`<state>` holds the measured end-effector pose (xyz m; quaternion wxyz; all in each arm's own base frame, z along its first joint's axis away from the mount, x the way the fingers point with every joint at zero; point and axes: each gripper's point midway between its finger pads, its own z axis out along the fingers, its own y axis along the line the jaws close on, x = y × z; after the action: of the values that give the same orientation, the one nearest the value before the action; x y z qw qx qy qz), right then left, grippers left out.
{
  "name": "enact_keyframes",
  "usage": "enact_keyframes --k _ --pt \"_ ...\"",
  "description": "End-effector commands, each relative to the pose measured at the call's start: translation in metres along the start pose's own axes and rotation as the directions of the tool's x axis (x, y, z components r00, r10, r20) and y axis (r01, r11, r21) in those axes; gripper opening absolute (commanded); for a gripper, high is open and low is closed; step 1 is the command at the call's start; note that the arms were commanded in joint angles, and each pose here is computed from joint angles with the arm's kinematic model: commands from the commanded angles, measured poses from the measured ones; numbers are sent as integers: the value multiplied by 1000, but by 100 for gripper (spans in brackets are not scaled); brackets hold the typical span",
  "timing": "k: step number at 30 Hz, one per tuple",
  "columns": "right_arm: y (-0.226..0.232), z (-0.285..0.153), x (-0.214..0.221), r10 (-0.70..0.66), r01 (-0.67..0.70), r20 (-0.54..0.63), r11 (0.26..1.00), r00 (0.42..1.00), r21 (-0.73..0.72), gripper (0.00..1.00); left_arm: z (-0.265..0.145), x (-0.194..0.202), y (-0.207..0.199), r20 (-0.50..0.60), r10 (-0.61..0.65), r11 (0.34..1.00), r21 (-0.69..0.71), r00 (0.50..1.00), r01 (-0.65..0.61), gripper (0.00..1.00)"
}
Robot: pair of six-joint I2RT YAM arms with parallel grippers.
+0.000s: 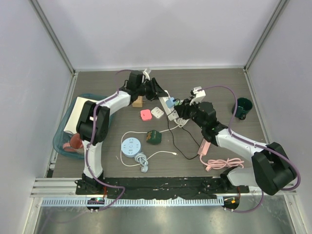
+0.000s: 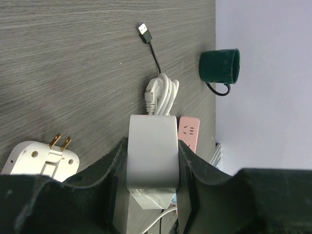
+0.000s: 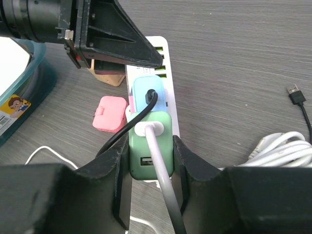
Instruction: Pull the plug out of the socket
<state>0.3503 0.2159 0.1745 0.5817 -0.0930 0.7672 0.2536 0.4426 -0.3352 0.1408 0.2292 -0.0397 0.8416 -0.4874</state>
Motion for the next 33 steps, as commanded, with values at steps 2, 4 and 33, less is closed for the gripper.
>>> enact_keyframes --k 2,4,33 --pt "-5 -6 -40 -12 5 107 998 994 64 1 -10 -11 -31 27 59 996 62 998 -61 0" --pt "-14 -9 -30 -16 8 76 994 997 106 1 -12 -12 -35 30 64 995 70 998 -66 0" --pt "-99 -50 -90 104 -138 108 913 989 384 1 -70 -54 -36 212 254 964 -137 944 -228 0"
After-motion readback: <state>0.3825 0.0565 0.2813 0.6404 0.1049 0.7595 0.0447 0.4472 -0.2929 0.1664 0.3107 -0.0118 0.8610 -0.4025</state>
